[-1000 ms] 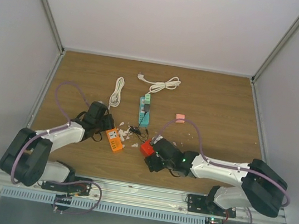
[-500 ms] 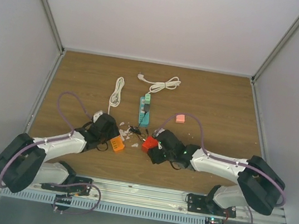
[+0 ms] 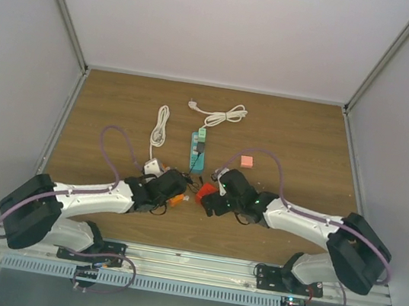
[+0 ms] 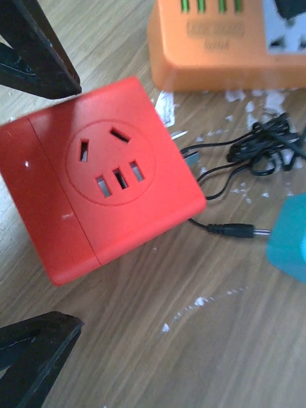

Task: Insert the plug

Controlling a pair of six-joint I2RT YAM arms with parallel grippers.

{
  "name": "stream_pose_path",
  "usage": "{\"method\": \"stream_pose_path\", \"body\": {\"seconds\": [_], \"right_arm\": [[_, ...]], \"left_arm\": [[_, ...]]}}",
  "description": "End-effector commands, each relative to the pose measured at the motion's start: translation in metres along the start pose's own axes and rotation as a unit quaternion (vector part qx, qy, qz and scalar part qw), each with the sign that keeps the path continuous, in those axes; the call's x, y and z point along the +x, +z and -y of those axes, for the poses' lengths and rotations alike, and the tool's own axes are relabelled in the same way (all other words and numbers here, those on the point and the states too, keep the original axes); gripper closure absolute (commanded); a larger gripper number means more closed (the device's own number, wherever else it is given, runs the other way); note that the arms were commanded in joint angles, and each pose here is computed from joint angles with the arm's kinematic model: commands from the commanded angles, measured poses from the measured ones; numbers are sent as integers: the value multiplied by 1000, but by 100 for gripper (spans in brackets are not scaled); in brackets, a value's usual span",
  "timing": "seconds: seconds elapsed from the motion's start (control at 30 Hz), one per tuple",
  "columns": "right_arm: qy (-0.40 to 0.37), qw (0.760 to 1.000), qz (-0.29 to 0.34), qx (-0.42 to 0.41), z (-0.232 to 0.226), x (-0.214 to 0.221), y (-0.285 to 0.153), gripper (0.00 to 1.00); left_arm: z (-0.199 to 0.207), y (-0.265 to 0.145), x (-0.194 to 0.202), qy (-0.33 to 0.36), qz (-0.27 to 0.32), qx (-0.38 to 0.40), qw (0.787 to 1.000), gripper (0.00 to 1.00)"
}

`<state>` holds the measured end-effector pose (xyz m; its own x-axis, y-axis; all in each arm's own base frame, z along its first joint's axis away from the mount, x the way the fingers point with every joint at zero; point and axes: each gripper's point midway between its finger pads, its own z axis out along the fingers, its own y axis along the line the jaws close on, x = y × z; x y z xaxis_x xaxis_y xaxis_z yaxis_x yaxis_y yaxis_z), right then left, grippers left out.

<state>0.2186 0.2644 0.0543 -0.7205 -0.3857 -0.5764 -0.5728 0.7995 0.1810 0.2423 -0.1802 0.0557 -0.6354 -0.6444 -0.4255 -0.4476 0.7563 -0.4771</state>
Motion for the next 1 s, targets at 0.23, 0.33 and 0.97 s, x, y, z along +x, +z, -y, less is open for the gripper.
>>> {"method": "stream_pose_path", "body": {"seconds": [0.23,0.33,0.97], "right_arm": [[127,985,105,53,33,-11,-85,0],[176,972,129,88,52,-5,-106,0],[246,941,206,105,72,-5,-148,0]], "left_arm": [[94,-63,-26,136,26,72,988,1],[109,-70,-7,134,-33,103,985,1],[132,-88,89,64,-178,55,980,1]]}}
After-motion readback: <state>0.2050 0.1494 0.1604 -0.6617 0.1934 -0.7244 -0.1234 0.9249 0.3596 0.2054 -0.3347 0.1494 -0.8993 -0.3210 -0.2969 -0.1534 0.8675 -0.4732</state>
